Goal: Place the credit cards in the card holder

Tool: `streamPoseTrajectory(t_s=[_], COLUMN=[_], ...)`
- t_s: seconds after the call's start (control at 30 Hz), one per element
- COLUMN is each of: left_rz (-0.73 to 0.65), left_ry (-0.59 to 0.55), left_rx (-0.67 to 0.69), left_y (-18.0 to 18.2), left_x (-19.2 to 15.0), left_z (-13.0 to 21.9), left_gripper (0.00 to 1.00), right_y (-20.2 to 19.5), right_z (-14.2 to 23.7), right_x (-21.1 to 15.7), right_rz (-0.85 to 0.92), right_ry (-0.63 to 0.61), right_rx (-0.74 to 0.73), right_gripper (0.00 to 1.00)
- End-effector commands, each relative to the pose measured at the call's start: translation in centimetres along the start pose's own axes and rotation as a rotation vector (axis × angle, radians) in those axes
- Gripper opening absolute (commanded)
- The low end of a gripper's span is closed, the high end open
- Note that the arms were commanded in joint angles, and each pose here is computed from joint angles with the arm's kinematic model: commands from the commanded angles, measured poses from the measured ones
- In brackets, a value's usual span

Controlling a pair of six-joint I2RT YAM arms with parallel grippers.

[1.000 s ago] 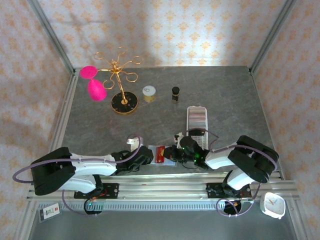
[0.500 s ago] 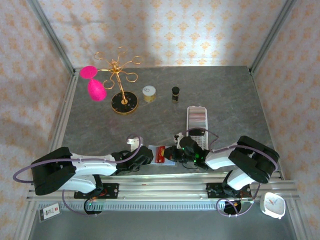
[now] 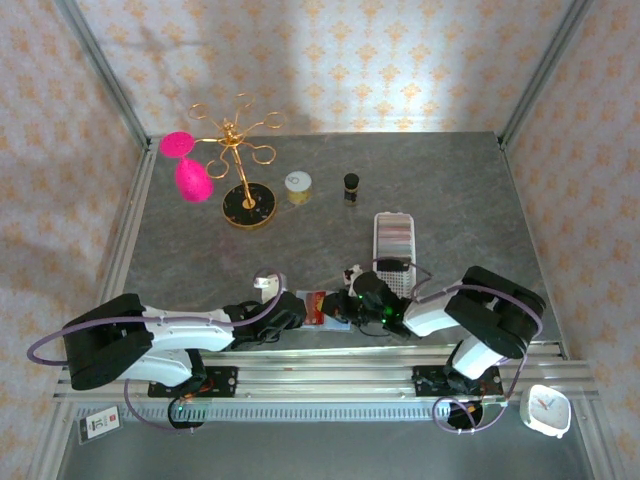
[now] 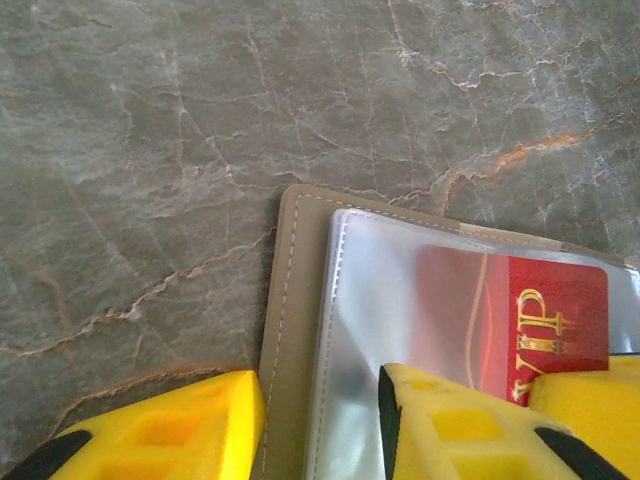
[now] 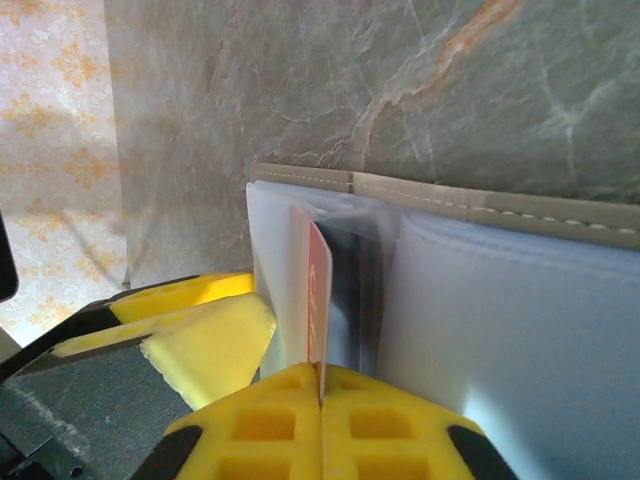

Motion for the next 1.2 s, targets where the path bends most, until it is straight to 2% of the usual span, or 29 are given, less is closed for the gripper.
streamPoseTrajectory(t_s=[0.0,0.2,0.27,0.33,0.53,0.7,0.93,1.1,1.17], left_rz=[-0.036,-0.033,-0.032,-0.03,-0.024,-0.019,-0.015,-0.012,-0.013], left_ry=[0.072,0.072,0.072,0.074,0.08,0.089,0.13,0.136,0.127], left_rx=[0.137,0.131,0.13,0.127,0.112,0.084,0.033,0.033,0.047], left_y=[4.0,4.1,4.1,4.1,4.0,3.9,3.8,4.0,4.2], left_x=[-1.3,-1.3,-1.3,-1.3,-1.4,-1.5,-2.1,-2.2,-2.1], left_z=[-0.6,-0.5,-0.5,-0.5,-0.5,-0.5,-0.4,-0.4,-0.5], left_gripper=[0.37,0.37,0.37,0.36,0.36,0.36,0.39,0.39,0.39], right_y=[-0.1,-0.6,-0.7,-1.1,-1.5,-0.8,0.3,1.5,1.8], right_z=[-0.1,1.7,2.1,2.3,1.6,0.2,-2.0,-1.9,-1.6], right_x=[0.2,1.0,1.0,1.0,0.5,0.1,-0.4,0.3,0.6], right_rz=[0.028,0.105,0.135,0.152,0.146,0.19,0.225,0.242,0.245], right_ry=[-0.001,-0.018,-0.008,-0.002,0.031,0.062,0.103,0.059,0.046], right_rx=[-0.068,-0.216,-0.252,-0.289,-0.297,-0.337,-0.351,-0.346,-0.345], right_gripper=[0.21,0.4,0.4,0.37,0.17,0.09,0.04,0.04,0.08])
Point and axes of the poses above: each hand's point on the last joint's axis, 136 mm out from that joint toward the fingers, its own z axis back along the fingers, its own y axis along the line the jaws close on, x = y × z, the point moved 5 cm from there along z, back along the fingers, and after that the axes turned 15 degrees about z, right-handed, at the moved point
